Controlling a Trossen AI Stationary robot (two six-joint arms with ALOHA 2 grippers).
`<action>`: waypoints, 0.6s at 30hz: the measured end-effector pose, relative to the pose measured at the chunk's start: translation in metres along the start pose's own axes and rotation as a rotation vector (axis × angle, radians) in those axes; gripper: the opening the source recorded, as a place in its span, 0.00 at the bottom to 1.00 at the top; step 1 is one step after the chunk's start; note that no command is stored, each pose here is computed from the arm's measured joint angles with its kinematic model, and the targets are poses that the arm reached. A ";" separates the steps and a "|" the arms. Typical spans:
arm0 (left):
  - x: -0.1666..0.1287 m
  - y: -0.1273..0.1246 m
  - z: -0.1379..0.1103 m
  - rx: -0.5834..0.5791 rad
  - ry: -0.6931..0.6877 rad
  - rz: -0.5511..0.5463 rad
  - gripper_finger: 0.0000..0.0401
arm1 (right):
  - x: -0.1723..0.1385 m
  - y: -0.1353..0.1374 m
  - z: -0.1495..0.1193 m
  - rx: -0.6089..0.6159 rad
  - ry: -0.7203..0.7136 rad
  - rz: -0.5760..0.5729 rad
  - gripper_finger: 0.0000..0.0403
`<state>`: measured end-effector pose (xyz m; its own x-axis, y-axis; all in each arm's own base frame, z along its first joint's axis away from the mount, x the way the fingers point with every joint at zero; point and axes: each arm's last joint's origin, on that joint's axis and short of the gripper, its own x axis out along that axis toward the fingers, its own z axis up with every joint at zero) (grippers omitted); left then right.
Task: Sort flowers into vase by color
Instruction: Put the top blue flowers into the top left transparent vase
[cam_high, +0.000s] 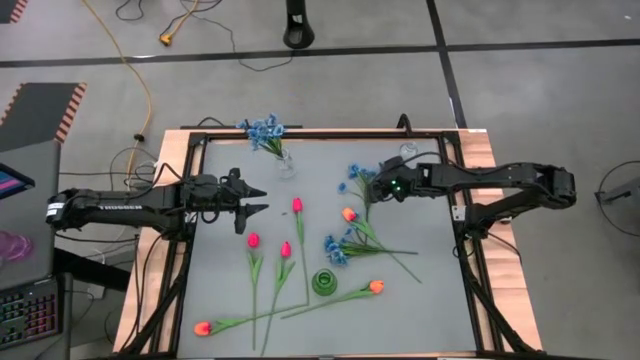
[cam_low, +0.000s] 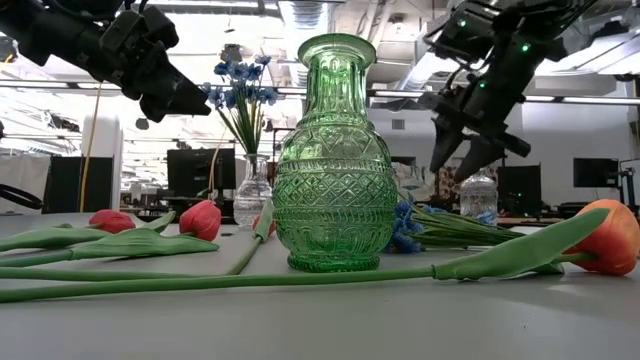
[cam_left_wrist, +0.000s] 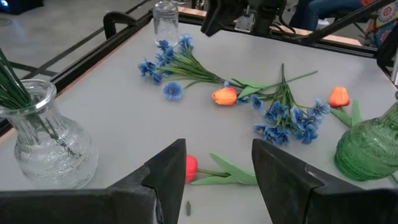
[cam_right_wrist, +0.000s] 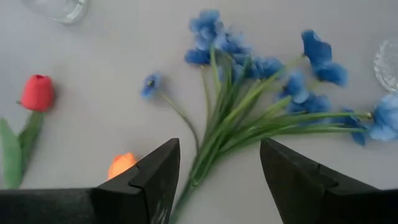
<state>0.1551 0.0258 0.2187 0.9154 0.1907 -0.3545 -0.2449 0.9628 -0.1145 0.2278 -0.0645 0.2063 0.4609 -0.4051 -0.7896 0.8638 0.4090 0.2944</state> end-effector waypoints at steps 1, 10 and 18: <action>0.000 0.000 0.000 0.000 0.000 0.000 0.43 | 0.004 0.002 -0.002 -0.006 0.007 -0.004 0.62; 0.000 0.001 -0.001 -0.003 0.007 0.018 0.43 | 0.048 0.014 -0.019 -0.050 0.065 -0.045 0.62; 0.000 0.001 -0.001 -0.003 0.007 0.026 0.43 | 0.080 0.012 -0.029 -0.059 0.093 -0.102 0.62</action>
<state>0.1546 0.0265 0.2177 0.9066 0.2143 -0.3635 -0.2695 0.9569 -0.1079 0.2689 -0.0685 0.1316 0.3485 -0.3706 -0.8609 0.8903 0.4181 0.1805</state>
